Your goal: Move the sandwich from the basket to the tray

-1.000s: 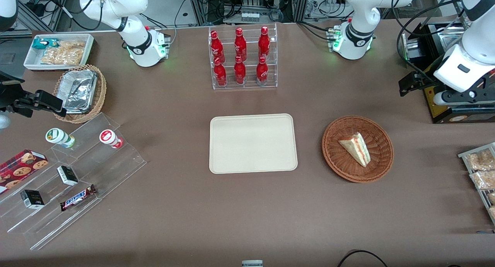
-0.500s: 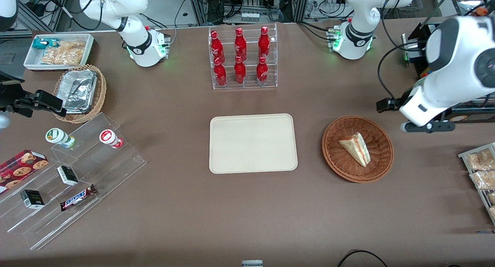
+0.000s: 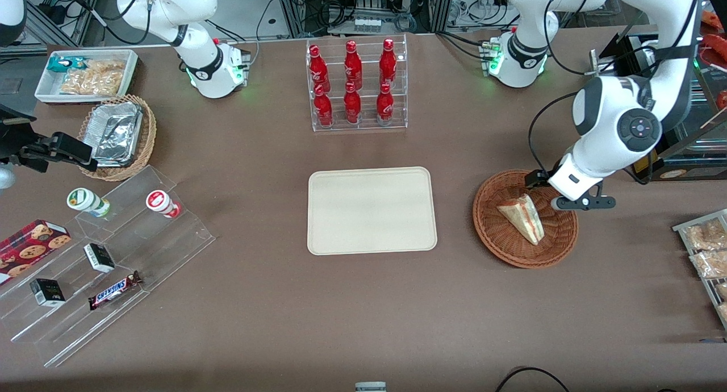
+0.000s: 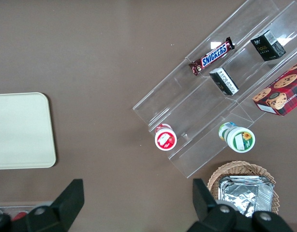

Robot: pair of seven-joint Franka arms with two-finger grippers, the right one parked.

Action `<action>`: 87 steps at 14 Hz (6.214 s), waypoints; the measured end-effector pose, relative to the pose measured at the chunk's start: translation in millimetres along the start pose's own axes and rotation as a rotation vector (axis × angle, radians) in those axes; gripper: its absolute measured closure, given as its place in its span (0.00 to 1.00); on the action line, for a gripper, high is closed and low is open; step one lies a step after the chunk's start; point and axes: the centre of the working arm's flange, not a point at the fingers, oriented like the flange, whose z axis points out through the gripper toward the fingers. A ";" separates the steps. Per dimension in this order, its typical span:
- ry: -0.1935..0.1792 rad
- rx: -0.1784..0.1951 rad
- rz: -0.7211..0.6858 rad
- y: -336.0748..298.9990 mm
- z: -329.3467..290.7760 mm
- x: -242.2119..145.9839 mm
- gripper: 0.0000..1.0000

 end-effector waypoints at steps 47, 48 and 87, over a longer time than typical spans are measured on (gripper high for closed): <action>-0.006 0.017 -0.166 410.4 56.0 -32.9 0.85; -0.005 0.019 -0.167 420.7 60.6 -38.1 0.85; -0.120 0.018 -0.035 119.9 -158.7 25.4 0.00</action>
